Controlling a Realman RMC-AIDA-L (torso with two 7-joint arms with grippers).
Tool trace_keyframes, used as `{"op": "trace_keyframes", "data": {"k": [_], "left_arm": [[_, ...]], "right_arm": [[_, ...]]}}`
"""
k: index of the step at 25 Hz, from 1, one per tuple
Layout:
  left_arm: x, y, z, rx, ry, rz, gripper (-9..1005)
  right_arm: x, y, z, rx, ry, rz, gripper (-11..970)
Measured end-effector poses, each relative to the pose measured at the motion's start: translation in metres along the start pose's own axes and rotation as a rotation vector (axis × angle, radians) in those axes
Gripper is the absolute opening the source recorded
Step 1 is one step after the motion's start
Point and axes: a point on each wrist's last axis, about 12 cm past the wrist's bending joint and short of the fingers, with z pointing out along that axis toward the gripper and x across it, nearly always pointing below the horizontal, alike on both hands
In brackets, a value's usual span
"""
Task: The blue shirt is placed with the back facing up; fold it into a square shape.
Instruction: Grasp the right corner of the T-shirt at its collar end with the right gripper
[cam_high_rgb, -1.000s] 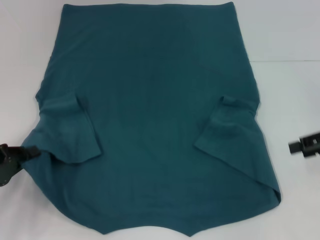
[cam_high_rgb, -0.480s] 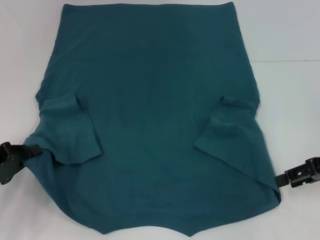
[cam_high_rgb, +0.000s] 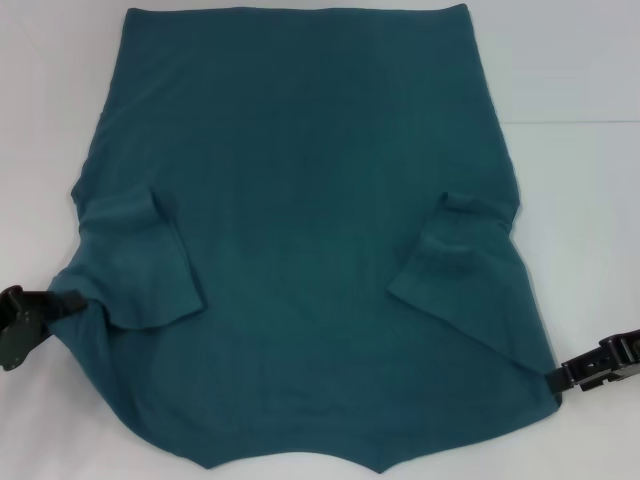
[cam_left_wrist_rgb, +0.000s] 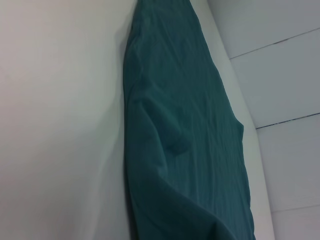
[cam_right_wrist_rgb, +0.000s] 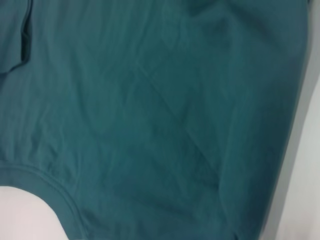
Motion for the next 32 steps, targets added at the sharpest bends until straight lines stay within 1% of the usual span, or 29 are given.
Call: {"op": "trace_keyframes", "data": {"k": [7, 14, 22, 27, 32], "left_arm": [[0.0, 0.0, 0.0, 0.0, 0.0, -0.001, -1], [0.0, 0.001, 0.0, -0.005, -0.004, -0.002, -2], [0.001, 0.002, 0.0, -0.008, -0.006, -0.006, -1], [0.001, 0.002, 0.0, -0.008, -0.006, -0.006, -1], [0.002, 0.002, 0.001, -0.006, -0.005, -0.007, -1]], "right_arm": [[-0.002, 0.004, 0.007, 0.001, 0.002, -0.012, 635], [-0.005, 0.009, 0.016, 0.027, 0.031, -0.027, 634], [-0.012, 0.019, 0.026, 0.018, 0.042, -0.052, 634], [-0.015, 0.027, 0.037, -0.005, 0.059, -0.063, 613], [-0.02, 0.033, 0.043, -0.015, 0.04, -0.073, 592]]}}
